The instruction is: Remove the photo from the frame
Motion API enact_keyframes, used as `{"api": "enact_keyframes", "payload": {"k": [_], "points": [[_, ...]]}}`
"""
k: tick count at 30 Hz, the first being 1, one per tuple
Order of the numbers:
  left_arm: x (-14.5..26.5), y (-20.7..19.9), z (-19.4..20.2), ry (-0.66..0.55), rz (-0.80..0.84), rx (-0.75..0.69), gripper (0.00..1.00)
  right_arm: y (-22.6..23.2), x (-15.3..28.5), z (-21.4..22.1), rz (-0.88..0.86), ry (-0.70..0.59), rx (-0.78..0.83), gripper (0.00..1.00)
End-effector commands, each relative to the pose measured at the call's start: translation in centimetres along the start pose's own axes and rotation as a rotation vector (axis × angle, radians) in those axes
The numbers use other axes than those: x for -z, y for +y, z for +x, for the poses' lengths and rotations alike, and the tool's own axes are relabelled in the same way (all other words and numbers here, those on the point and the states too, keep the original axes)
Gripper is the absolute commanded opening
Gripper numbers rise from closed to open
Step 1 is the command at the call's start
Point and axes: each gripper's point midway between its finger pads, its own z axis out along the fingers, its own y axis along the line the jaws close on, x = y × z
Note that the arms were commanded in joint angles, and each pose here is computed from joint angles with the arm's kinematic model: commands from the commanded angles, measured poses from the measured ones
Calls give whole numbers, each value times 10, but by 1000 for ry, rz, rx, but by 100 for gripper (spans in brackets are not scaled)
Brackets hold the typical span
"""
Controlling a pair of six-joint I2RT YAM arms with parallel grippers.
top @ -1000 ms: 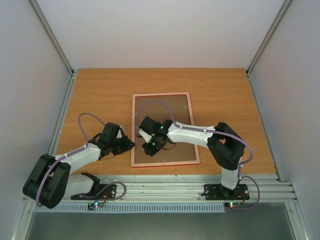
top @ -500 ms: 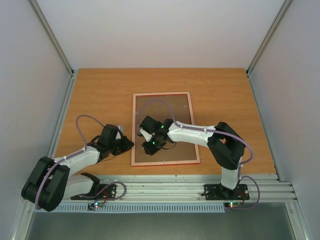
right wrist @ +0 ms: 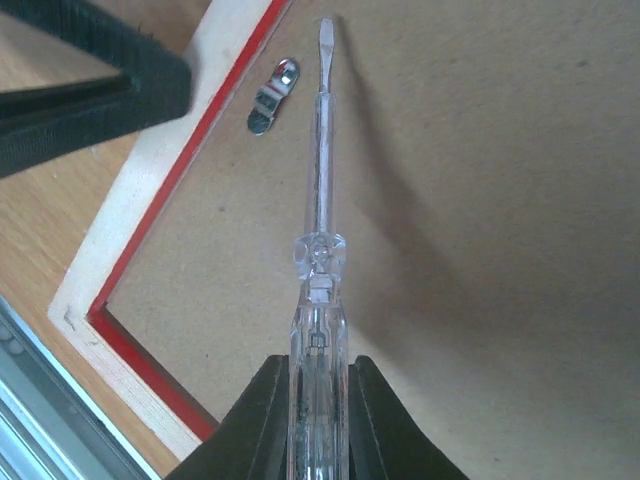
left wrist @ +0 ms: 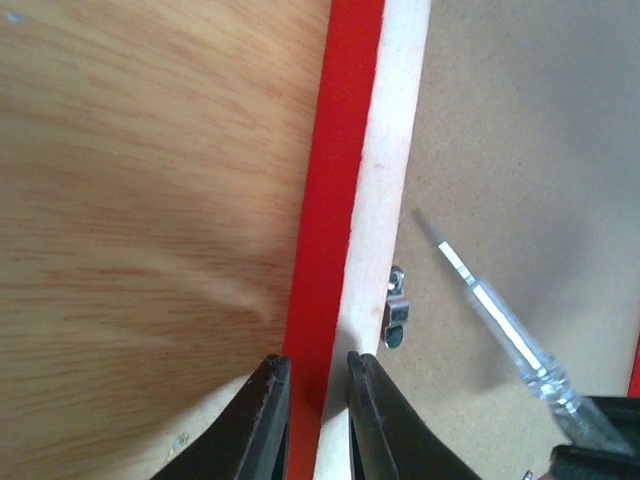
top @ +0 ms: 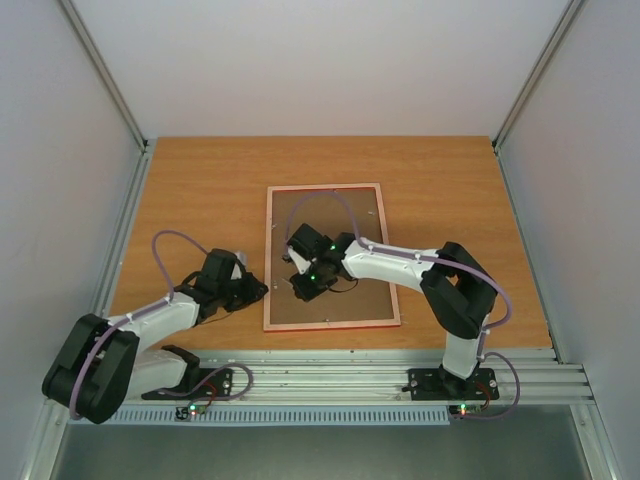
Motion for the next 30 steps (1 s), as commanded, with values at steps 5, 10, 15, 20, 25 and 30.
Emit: {"api": "enact_keyframes", "payload": {"k": [5,10,15,20,25,30], "points": [[5,17,20,84,-80,35,19,2,17,-4,-7,-28,2,1],[6,11,17,81,-68,27,24,8,17,-7,-24,-48,17,1],[11,1,-4,26,-92,-13,35,-5,20,-22,-2,-88,0,1],[8,-17,-34,-15,-124,-78,45,-25,26,-45,-6,-135,-23,1],[-6,-23,-62,-25,-162,-116,47,-45,30,-66,-2,-166,-41,1],[-20,-27,-83,-22,-181,-127,46,-62,27,-88,-10,-189,-53,1]]}}
